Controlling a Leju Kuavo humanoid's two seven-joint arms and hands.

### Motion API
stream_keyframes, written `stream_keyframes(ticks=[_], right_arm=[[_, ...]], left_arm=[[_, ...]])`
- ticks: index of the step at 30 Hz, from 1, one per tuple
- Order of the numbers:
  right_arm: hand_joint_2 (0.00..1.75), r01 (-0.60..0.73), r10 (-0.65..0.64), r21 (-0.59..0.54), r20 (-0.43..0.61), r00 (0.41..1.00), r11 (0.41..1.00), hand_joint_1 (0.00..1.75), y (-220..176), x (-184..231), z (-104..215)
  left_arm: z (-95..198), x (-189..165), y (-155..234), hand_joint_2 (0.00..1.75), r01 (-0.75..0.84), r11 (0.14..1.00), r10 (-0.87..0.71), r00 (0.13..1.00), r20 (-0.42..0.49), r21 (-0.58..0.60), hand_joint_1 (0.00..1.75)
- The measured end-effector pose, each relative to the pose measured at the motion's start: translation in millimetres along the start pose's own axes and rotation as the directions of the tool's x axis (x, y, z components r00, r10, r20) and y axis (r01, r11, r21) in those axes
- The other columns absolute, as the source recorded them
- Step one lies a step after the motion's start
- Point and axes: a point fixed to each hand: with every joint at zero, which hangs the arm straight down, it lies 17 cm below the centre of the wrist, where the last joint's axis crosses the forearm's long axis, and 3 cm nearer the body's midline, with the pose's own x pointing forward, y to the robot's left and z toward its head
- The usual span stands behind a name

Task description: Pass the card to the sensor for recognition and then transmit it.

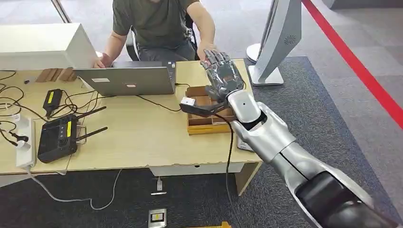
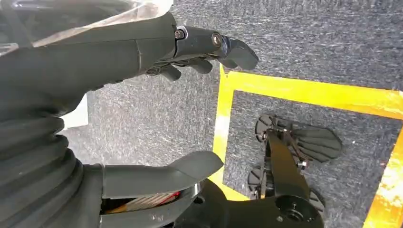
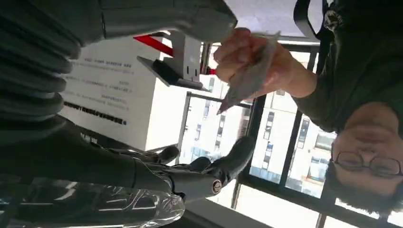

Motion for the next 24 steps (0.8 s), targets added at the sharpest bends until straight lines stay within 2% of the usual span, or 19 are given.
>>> stream_keyframes(ticks=[10,18,24], right_arm=[[0.0,0.065,-0.065,0.044,-0.003,0.998,0.997,0.0,23.6,0.9,19.1],[0.0,0.097,-0.096,0.053,-0.016,0.995,0.994,0.0,27.2,-5.3,28.5],[0.0,0.206,-0.192,0.189,-0.089,0.977,0.96,0.0,61.4,-12.9,76.8]], left_arm=[[0.1,-3.7,0.2,1.75,-0.012,1.0,0.012,1.0,-0.011,0.001,0.0],[0.1,-3.8,0.2,1.75,-0.013,1.0,0.013,1.0,-0.012,0.001,0.0],[0.3,-10.1,0.0,1.75,0.005,1.0,-0.005,0.999,-0.033,-0.002,0.0]])
